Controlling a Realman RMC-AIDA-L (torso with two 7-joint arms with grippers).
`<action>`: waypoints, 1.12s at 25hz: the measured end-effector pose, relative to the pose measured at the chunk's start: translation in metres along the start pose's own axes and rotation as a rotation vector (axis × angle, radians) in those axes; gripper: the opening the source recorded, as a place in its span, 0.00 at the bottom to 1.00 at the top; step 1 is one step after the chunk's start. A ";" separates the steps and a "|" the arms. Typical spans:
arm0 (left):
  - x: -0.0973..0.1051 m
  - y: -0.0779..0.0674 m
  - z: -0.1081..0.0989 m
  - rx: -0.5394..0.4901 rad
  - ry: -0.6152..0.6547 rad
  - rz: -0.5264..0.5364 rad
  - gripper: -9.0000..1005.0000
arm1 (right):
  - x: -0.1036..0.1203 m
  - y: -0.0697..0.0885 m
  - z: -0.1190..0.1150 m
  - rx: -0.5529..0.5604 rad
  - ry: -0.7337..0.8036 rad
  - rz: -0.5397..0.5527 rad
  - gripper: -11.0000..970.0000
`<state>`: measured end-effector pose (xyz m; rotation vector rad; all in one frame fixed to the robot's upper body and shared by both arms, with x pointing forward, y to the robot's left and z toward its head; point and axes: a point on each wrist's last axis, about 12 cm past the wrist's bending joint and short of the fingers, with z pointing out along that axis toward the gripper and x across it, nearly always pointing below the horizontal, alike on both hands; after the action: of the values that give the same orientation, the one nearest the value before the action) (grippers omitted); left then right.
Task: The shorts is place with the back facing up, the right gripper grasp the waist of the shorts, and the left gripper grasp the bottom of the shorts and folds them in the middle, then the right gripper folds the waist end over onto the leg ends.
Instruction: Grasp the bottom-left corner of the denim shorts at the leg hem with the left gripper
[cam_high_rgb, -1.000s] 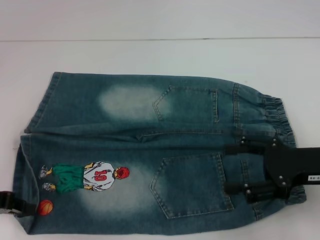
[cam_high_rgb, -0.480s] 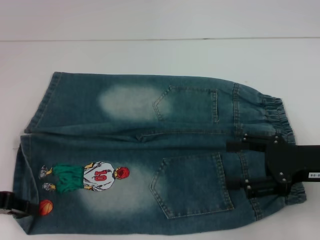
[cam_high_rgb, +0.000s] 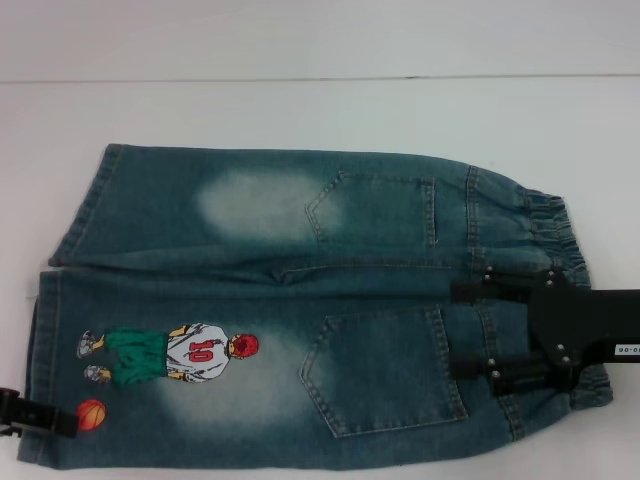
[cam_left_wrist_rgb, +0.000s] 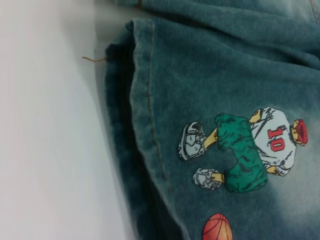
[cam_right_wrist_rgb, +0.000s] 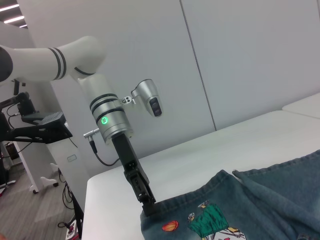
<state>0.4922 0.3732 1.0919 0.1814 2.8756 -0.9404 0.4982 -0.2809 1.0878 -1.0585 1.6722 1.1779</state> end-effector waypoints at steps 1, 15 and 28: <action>0.000 0.000 0.000 -0.003 0.003 0.001 0.56 | 0.000 0.000 0.000 0.000 0.000 0.000 0.96; 0.001 0.001 0.006 -0.031 0.017 0.024 0.38 | 0.000 0.000 0.000 0.001 -0.001 -0.001 0.96; -0.006 -0.003 0.002 0.005 -0.043 0.022 0.03 | -0.013 -0.015 -0.019 0.115 -0.040 0.145 0.96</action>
<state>0.4976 0.3688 1.0931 0.1911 2.8267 -0.9364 0.5133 -0.3002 1.0998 -0.8491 1.7870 1.1716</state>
